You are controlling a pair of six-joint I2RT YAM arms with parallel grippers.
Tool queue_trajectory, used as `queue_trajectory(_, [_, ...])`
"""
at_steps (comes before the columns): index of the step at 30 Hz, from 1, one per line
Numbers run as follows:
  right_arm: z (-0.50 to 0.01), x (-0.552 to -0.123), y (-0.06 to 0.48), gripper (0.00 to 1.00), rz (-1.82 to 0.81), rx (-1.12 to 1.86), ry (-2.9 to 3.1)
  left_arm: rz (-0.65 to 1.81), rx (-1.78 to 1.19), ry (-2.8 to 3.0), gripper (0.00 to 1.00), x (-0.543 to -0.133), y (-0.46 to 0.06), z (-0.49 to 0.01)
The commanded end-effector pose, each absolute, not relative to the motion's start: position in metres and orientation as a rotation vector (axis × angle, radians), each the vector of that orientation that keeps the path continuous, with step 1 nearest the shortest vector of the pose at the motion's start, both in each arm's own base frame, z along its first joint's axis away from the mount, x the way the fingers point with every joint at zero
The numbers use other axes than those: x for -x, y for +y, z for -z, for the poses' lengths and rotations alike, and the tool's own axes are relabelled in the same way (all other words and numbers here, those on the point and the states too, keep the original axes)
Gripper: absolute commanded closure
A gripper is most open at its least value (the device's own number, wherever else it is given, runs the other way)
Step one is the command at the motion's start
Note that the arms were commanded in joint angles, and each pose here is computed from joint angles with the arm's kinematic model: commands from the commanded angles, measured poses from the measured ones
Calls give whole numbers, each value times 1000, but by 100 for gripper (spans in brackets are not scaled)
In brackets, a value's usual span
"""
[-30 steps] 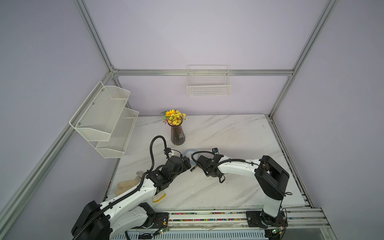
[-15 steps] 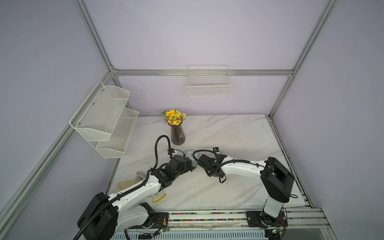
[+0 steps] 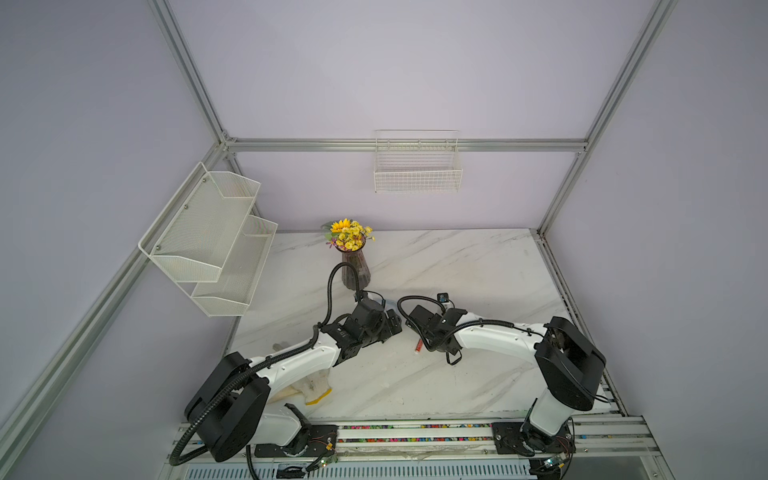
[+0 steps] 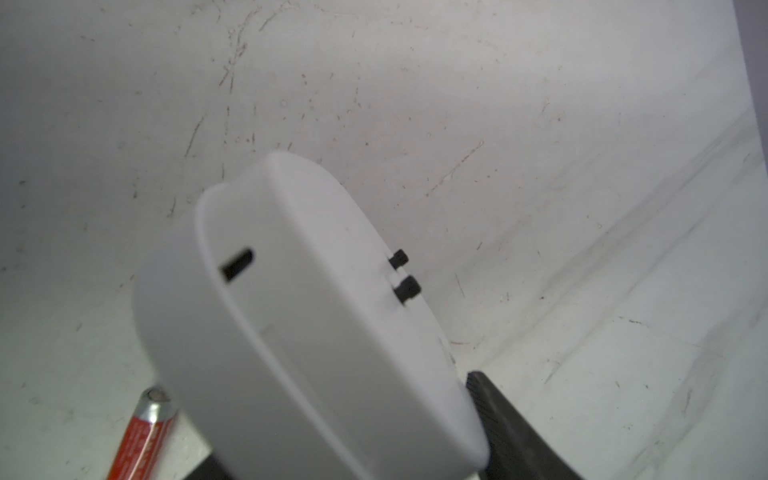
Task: Insert the battery into the alarm
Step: Adjust the alarm at the center of the board.
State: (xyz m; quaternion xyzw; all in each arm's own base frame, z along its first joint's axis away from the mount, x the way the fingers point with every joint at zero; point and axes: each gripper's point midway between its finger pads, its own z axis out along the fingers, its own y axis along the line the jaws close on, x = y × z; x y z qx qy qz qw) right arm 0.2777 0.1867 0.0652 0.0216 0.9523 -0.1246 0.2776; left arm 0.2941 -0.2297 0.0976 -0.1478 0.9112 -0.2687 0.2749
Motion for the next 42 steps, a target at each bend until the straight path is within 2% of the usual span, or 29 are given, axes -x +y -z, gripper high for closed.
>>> queue_trajectory(1, [-73,-281,205,32,150,-77,2543,800,364,2398,5,-307,-245,-118])
queue_trajectory(10, [-94,-277,202,32,54,-94,2490,801,332,2428,5,-322,-263,-112])
queue_trajectory(18, [-96,-273,206,31,-51,-106,2481,943,279,2440,5,-338,-304,-114])
queue_trajectory(23, [-117,-272,204,29,-128,-138,2429,966,269,2432,5,-347,-316,-119])
queue_trajectory(30, [-129,-269,193,27,-201,-212,2411,965,249,2424,7,-342,-322,-130])
queue_trajectory(34, [-123,-264,184,37,-286,-340,2451,942,212,2423,9,-329,-321,-139])
queue_trajectory(38, [-113,-259,175,54,-360,-466,2484,996,140,2468,9,-316,-343,-133])
queue_trajectory(42, [-105,-258,176,67,-416,-532,2502,1011,97,2493,9,-316,-362,-126])
